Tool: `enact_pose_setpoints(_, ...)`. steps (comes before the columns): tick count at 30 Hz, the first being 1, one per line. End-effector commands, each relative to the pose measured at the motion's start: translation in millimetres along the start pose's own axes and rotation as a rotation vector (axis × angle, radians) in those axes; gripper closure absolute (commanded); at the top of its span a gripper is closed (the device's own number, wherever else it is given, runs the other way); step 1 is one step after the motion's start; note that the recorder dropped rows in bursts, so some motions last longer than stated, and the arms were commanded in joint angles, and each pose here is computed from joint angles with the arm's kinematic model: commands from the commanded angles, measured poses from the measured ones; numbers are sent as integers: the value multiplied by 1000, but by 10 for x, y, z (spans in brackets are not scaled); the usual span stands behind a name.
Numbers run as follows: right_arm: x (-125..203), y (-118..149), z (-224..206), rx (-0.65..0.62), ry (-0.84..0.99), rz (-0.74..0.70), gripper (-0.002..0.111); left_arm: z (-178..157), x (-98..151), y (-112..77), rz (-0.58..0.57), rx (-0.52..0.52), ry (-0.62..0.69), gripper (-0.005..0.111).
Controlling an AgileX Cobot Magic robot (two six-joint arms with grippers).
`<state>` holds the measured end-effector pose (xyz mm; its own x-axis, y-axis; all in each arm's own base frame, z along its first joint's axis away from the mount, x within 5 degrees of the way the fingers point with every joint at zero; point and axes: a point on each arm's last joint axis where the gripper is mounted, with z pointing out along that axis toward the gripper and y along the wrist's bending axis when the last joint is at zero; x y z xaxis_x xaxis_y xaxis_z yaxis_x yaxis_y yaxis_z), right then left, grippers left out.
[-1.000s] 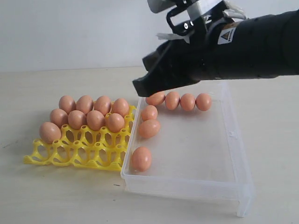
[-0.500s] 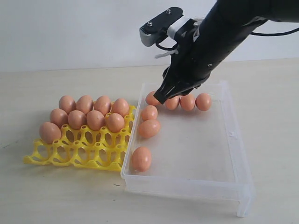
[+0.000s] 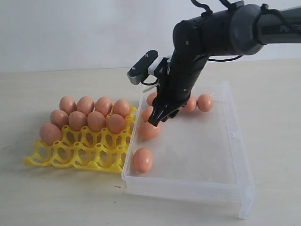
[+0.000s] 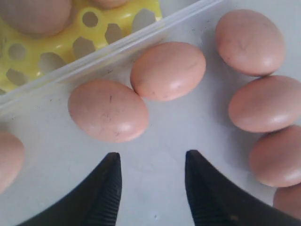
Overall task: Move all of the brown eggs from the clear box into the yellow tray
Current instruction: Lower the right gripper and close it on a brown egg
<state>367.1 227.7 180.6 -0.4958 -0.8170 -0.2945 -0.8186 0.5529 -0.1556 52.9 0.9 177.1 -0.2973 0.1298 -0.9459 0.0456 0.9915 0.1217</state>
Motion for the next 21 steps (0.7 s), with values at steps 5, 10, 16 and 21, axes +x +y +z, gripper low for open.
enact_pose_setpoints(5, -179, -99, 171, 24, 16, 9, 44, -8, -20, -1, -4, 4, -16, 107)
enact_pose_setpoints(10, -238, -25, 175, 19, 16, -19, 44, -8, -20, -1, -4, 4, -16, 107)
enact_pose_setpoints(16, -323, 138, 171, 12, -3, -111, 46, -8, -20, -1, -4, 4, -16, 107)
enact_pose_setpoints(21, -348, 181, 197, 49, 5, -190, 46, -8, -20, -1, -4, 4, -16, 107)
